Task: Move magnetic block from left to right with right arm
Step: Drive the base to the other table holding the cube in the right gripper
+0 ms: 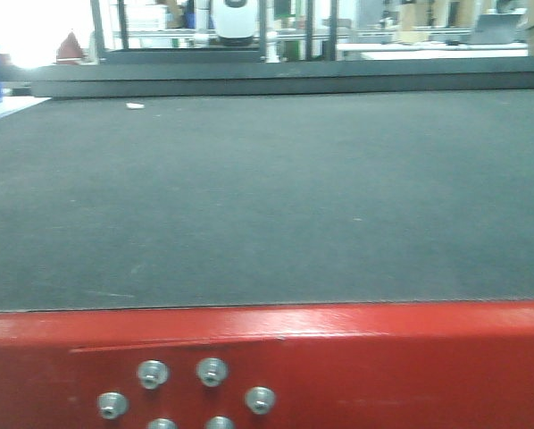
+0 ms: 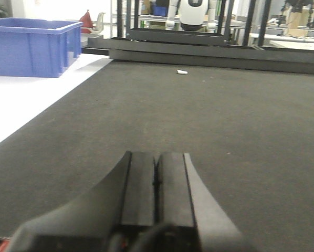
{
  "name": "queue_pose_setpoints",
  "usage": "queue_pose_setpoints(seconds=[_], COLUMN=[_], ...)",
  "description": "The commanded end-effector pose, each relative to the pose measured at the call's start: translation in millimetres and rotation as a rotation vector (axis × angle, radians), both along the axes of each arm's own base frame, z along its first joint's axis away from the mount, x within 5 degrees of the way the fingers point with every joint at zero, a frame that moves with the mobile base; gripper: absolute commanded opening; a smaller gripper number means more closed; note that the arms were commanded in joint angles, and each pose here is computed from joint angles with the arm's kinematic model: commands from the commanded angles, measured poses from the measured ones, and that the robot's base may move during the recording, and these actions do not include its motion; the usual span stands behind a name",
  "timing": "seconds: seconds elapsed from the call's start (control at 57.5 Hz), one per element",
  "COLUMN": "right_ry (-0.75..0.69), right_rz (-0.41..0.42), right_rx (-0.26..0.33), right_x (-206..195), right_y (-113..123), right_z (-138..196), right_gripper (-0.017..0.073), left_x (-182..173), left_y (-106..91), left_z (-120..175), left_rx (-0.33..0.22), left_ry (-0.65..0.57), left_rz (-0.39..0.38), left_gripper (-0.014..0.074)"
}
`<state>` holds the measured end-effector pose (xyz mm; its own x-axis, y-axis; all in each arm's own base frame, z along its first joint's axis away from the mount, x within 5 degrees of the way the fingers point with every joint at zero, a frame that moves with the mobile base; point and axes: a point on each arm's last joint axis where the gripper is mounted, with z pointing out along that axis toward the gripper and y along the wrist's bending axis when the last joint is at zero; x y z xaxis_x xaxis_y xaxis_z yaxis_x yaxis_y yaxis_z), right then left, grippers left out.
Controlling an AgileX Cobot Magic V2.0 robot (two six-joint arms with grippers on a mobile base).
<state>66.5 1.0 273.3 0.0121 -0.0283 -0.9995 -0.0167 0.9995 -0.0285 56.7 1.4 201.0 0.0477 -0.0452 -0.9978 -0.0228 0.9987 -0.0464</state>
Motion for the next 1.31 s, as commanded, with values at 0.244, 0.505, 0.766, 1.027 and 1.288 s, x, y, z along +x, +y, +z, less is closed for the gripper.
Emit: queue_pose_setpoints(seconds=[0.244,0.505,0.766,1.027,1.288], right_ry=[-0.112,-0.112,-0.112,-0.112,-0.112], right_rz=[0.0,0.0,0.0,0.0,0.0], right_rx=[-0.017,-0.017,-0.017,-0.017,-0.017], right_x=[-1.4,-1.4,-1.4,-1.4,-1.4], right_y=[0.1,0.1,0.1,0.1,0.1], right_z=[17.5,17.5,17.5,17.5,17.5], right_gripper=[0.0296,0.0296,0.0296,0.0296,0.0296], left_x=[-1.4,-1.4,-1.4,-1.4,-1.4], left_y=[0.0,0.0,0.0,0.0,0.0], left_z=[5.4,5.4,5.4,5.4,5.4], left_rx=[-0.008,-0.008,-0.008,-0.008,-0.008], left_ry=[-0.087,-0.087,-0.087,-0.087,-0.087], left_rz=[-0.004,-0.004,-0.004,-0.004,-0.004], left_gripper=[-0.0126,-0.0126,-0.0126,-0.0126,-0.0126])
